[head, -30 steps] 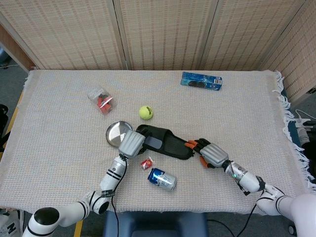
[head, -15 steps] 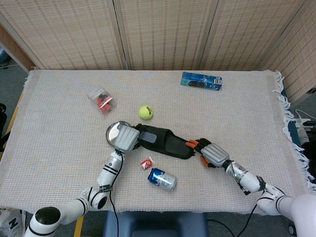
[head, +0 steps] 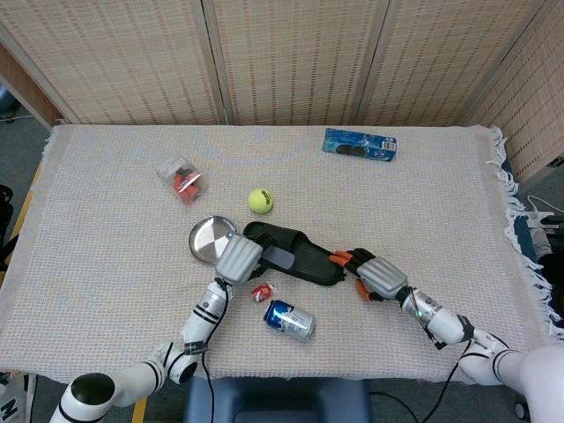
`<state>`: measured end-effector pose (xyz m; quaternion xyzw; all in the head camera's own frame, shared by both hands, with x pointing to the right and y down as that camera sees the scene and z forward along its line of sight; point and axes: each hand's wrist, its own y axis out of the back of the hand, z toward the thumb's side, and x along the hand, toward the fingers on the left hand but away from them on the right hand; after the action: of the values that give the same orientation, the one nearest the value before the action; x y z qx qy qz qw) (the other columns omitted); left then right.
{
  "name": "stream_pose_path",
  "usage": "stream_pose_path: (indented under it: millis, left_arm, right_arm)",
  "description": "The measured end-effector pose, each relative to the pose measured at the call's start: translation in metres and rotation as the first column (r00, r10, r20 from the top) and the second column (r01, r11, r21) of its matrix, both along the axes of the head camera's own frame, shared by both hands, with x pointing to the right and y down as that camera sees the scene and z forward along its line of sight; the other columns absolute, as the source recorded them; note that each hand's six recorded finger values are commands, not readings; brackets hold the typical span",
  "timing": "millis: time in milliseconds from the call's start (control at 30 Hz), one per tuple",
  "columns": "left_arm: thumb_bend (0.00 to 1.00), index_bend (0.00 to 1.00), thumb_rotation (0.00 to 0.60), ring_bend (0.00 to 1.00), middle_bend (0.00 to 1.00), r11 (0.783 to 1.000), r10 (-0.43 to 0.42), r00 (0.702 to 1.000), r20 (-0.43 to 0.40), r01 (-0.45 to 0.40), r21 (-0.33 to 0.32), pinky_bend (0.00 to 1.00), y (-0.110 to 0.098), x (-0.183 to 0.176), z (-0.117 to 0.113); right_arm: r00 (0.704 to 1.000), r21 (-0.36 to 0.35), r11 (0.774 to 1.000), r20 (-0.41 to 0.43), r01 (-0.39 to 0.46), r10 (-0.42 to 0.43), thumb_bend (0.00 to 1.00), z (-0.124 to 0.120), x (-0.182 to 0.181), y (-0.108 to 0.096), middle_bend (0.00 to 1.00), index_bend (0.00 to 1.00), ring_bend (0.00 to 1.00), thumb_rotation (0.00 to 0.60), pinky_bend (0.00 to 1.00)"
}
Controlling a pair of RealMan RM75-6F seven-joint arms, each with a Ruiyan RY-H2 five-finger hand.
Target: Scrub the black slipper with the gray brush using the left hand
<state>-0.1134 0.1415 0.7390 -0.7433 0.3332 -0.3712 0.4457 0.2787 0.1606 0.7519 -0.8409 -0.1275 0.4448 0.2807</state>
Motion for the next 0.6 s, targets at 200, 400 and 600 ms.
stream_pose_path:
  millis: [200, 400, 600]
  left_arm:
    - [0.45, 0.39, 0.6, 0.64, 0.56, 1.0, 0.001, 1.0, 0.009, -0.001, -0.008, 1.0, 0.001, 0.002, 0.005]
    - [0.44, 0.38, 0.6, 0.64, 0.55, 1.0, -0.01, 1.0, 0.025, 0.01, 0.012, 1.0, -0.007, -0.007, 0.007]
    - [0.42, 0.35, 0.6, 0.63, 0.52, 0.999, -0.03, 0.999, 0.016, 0.031, -0.01, 1.0, -0.012, -0.018, 0.012]
  right_arm:
    - [1.0, 0.002, 1.0, -0.002, 0.004, -0.004, 0.78, -0.001, 0.001, 0.0, 0.0, 0.0, 0.0, 0.6, 0.0]
    - [1.0, 0.004, 1.0, -0.009, 0.007, -0.007, 0.78, 0.001, 0.002, 0.001, 0.0, 0.0, 0.0, 0.6, 0.0]
    - [1.0, -0.007, 1.0, -0.01, 0.0, 0.0, 0.78, 0.004, 0.003, 0.002, 0.0, 0.0, 0.0, 0.6, 0.0]
